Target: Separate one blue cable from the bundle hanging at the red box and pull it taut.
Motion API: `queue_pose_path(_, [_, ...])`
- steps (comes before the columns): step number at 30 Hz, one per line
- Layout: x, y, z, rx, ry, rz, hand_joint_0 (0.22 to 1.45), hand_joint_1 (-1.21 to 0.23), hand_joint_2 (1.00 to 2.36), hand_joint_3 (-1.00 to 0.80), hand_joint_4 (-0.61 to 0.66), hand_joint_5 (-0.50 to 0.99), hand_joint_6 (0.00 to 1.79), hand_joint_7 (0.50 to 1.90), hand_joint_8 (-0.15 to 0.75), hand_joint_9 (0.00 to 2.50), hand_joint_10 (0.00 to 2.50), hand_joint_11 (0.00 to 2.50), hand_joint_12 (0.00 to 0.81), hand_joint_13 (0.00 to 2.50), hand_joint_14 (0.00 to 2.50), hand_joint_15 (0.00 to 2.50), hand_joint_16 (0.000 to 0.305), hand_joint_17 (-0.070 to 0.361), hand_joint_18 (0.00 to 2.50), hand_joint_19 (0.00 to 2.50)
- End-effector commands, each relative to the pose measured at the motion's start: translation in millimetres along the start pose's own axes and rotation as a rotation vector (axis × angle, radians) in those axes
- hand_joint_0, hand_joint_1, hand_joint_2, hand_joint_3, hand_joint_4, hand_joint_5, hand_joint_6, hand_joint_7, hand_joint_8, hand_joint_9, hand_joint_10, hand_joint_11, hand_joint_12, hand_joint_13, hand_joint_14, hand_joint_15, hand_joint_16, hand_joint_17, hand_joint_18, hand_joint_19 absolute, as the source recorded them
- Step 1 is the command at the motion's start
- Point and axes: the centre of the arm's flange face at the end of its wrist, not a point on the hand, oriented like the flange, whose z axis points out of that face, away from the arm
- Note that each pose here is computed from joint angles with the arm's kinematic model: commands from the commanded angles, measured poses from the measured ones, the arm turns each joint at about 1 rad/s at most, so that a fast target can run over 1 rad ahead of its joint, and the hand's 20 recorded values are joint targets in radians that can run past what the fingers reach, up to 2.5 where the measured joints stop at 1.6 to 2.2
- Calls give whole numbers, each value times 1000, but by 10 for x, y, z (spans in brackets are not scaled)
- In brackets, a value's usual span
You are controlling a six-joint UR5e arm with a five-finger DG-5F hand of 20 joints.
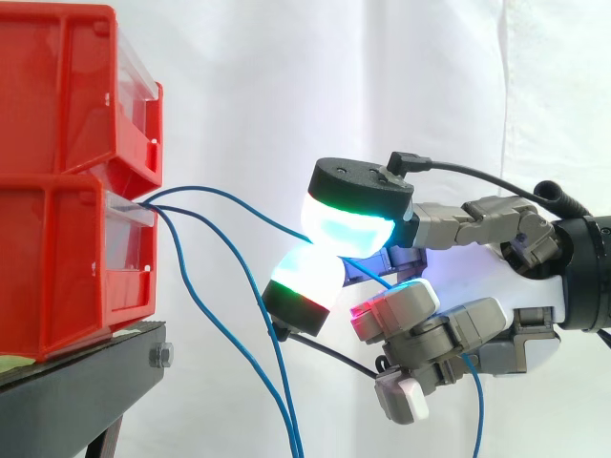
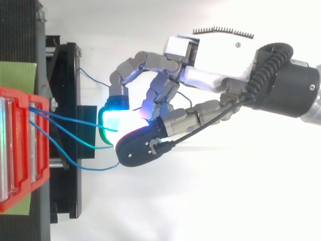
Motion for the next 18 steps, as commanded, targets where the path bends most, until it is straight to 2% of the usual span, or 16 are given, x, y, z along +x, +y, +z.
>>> queue_pose_path(1, [11,0,-1,0,1,0,676,-689,1014,-92,2,-194,961,1036,319,1137,413,1255,326,1276,847,1330,56,125,1011,918])
queue_pose_path(9, [0,0,0,0,0,0,676,-693,1014,-83,-19,-193,961,1032,314,1149,424,1267,329,1295,796,1370,54,122,1016,930])
queue_pose_path(12, [0,1,1,-1,0,1,677,-695,1014,-86,-15,-193,961,1037,310,1123,576,1258,333,1291,860,1358,52,118,1052,969])
queue_pose_path(13, [0,0,0,0,0,0,678,-695,1014,-86,-12,-193,961,1035,306,1099,816,1213,339,1281,903,1368,51,114,1081,1009])
queue_pose_path(14, [0,0,0,0,0,0,677,-694,1014,-83,-18,-193,961,1031,304,1090,917,1202,332,1276,916,1373,50,112,1087,1024])
queue_pose_path(15, [0,0,0,0,0,0,679,-693,1015,-85,-18,-194,962,1031,296,1069,1033,1202,337,1255,1008,1354,48,109,1103,1083])
queue_pose_path(17, [0,0,0,0,0,-1,680,-694,1015,-88,-21,-194,963,1017,292,1020,1411,1125,341,1201,1344,1250,48,107,1155,1180])
queue_pose_path(18, [0,0,0,0,0,0,682,-693,1015,-89,-22,-194,963,1018,293,1013,1475,1110,338,1193,1375,1252,46,104,1161,1200])
